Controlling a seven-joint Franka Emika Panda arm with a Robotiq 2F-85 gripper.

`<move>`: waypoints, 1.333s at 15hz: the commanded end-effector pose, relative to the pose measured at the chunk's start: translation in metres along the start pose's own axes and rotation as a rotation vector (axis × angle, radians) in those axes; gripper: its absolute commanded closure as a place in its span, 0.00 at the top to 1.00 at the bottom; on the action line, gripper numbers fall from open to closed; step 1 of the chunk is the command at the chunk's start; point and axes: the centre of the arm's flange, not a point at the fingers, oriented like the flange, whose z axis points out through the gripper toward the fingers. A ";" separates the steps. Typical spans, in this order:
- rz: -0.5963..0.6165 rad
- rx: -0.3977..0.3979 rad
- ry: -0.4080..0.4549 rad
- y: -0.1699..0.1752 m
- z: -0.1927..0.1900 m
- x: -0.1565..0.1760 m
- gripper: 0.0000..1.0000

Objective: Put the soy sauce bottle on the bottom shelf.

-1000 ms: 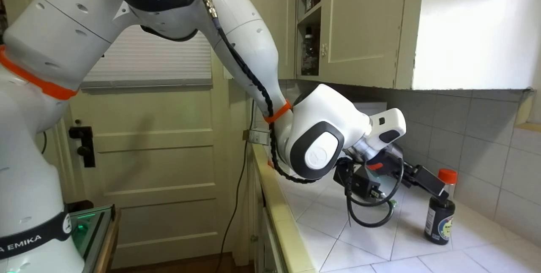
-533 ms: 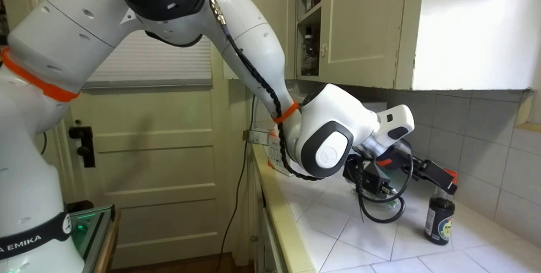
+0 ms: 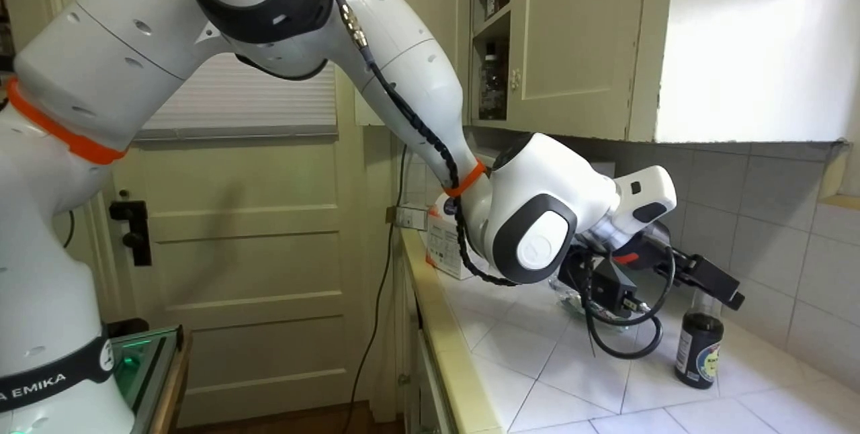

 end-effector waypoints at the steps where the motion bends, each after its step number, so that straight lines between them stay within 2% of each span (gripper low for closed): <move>1: 0.020 -0.009 -0.023 0.002 0.010 -0.006 0.96; 3: 0.026 -0.012 -0.029 0.003 0.012 -0.009 0.92; 4: 0.028 -0.012 -0.030 0.003 0.012 -0.010 0.84; 5: 0.027 -0.013 -0.030 0.003 0.012 -0.011 0.81; 6: 0.026 -0.014 -0.031 0.003 0.013 -0.011 0.67; 9: 0.025 -0.011 -0.026 0.003 0.016 -0.008 0.46; 10: 0.022 -0.009 -0.022 0.003 0.016 -0.005 0.44; 11: 0.020 -0.008 -0.019 0.001 0.016 -0.003 0.46; 12: 0.017 -0.006 -0.017 0.000 0.017 -0.001 0.55; 13: 0.016 -0.006 -0.014 -0.001 0.017 0.001 0.57; 14: 0.016 -0.005 -0.011 -0.002 0.017 0.002 0.52; 15: 0.017 -0.006 -0.009 -0.002 0.017 0.004 0.52; 16: 0.018 -0.007 -0.008 -0.002 0.017 0.004 0.28; 18: 0.024 -0.013 -0.013 -0.002 0.017 0.004 0.26; 19: 0.032 -0.023 -0.020 -0.001 0.016 0.004 0.16; 20: 0.038 -0.029 -0.027 -0.001 0.015 0.004 0.13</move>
